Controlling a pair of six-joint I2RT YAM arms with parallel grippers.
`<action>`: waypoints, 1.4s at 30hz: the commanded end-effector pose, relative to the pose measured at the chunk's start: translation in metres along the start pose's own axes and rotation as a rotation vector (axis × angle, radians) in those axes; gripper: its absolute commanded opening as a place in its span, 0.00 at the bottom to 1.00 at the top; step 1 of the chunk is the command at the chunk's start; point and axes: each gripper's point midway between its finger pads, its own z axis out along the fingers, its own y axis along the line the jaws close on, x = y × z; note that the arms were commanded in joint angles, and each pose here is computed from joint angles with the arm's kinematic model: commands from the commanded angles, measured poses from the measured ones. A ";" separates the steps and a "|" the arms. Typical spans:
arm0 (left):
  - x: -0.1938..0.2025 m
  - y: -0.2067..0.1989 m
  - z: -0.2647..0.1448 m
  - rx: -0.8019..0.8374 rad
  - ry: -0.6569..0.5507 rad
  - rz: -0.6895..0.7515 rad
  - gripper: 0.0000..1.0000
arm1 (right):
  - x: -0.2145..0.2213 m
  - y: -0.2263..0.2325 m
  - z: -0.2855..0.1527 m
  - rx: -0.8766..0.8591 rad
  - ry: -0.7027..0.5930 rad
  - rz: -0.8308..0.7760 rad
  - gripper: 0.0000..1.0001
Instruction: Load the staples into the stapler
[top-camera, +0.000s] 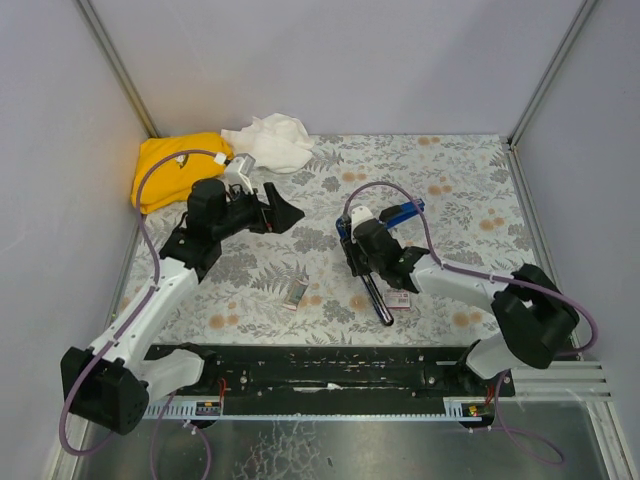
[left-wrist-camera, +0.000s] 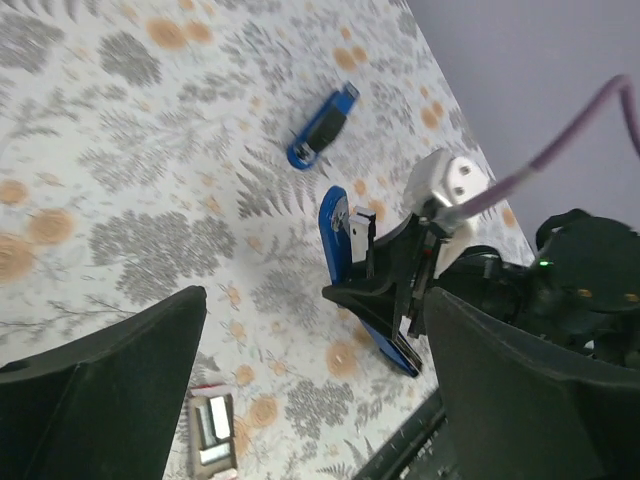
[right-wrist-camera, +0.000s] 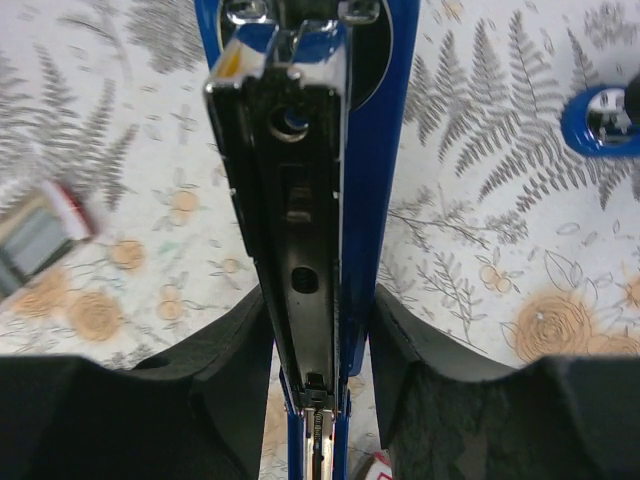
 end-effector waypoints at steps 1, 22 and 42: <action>-0.022 0.020 -0.012 -0.152 -0.121 0.053 0.90 | -0.021 -0.017 0.012 0.080 0.015 0.052 0.00; -0.017 0.027 -0.009 -0.181 -0.090 0.028 0.90 | 0.026 -0.035 0.066 0.175 0.253 0.114 0.01; -0.016 0.027 -0.009 -0.184 -0.086 0.028 0.93 | 0.016 -0.036 0.059 0.168 0.222 0.120 0.69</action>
